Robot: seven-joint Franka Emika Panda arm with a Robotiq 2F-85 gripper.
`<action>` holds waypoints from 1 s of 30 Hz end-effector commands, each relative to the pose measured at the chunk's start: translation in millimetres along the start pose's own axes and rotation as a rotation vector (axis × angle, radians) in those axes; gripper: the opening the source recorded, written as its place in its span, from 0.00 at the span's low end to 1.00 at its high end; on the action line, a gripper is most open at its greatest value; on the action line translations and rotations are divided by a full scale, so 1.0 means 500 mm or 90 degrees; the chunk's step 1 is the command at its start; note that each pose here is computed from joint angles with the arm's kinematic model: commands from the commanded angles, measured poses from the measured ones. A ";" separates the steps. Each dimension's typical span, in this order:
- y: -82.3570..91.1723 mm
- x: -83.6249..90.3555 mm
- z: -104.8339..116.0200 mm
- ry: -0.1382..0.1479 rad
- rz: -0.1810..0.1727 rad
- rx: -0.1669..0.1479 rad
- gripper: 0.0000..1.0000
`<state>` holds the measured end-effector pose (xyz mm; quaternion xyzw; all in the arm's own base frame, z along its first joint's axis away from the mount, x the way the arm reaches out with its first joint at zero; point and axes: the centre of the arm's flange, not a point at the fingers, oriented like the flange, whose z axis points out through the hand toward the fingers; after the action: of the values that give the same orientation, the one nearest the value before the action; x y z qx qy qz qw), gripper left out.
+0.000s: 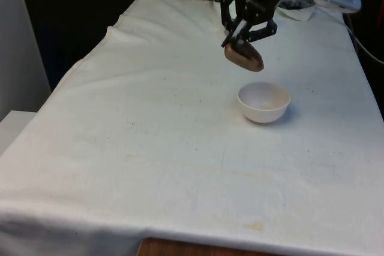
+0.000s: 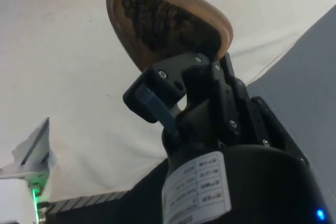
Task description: Pour the coffee beans from the cup into the bowl.
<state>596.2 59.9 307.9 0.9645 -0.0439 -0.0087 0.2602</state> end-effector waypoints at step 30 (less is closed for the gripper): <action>-0.058 0.007 -0.007 0.020 -0.038 -0.115 0.00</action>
<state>601.9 85.7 296.0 0.9389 -0.0102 -0.0062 0.3439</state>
